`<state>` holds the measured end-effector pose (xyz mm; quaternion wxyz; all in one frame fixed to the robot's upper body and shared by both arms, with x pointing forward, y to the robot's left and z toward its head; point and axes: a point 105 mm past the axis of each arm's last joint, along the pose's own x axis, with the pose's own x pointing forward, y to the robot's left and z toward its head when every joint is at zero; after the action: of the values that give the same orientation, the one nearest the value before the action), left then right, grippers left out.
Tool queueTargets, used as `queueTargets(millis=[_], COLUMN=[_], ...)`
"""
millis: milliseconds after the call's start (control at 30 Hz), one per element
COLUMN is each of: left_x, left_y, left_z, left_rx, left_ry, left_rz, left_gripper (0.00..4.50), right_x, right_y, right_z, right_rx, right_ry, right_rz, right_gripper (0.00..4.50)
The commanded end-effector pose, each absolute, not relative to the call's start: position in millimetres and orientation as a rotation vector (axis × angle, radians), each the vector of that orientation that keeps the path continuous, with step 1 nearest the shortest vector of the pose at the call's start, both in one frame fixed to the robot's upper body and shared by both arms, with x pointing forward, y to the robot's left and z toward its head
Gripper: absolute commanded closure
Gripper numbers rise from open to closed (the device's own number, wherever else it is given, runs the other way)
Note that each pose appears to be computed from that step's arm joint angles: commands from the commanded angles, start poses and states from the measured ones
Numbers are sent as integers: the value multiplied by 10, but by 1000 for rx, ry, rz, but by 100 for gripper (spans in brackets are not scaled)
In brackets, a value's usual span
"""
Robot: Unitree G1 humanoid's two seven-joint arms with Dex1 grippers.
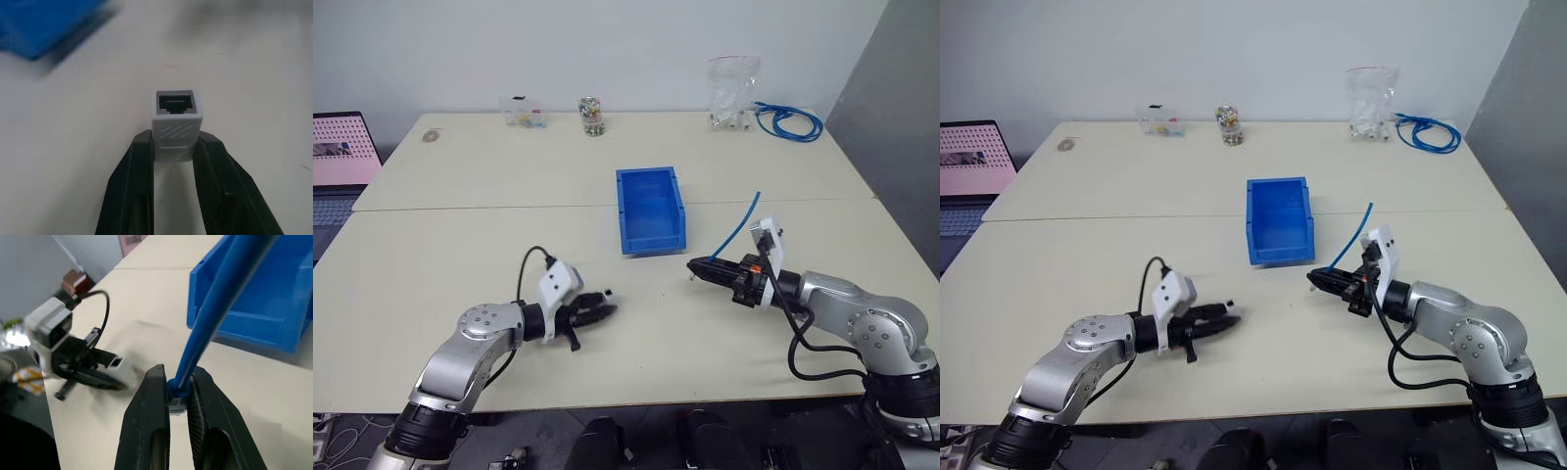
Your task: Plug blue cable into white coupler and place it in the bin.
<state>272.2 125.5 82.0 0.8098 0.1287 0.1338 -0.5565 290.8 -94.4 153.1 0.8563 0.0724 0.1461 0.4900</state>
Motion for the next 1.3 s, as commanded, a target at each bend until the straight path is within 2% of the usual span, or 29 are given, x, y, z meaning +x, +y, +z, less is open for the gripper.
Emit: queueTargets(millis=[33,267,1300], left_x=[2777,2901,2868], left_y=[967,733,837], left_z=[688,492,452], left_rx=[350,420,396], left_ry=[215,172,202], left_rz=[-1371,-1528,-1549], left_gripper=[373,373,373], right_x=[2857,2780,2746], right_y=[-759,-600,-401], right_z=[1575,1338,1045], right_rx=[10,-158,-201], right_ry=[232,211,234], right_rz=[1141,1245,1333], right_gripper=[430,430,430])
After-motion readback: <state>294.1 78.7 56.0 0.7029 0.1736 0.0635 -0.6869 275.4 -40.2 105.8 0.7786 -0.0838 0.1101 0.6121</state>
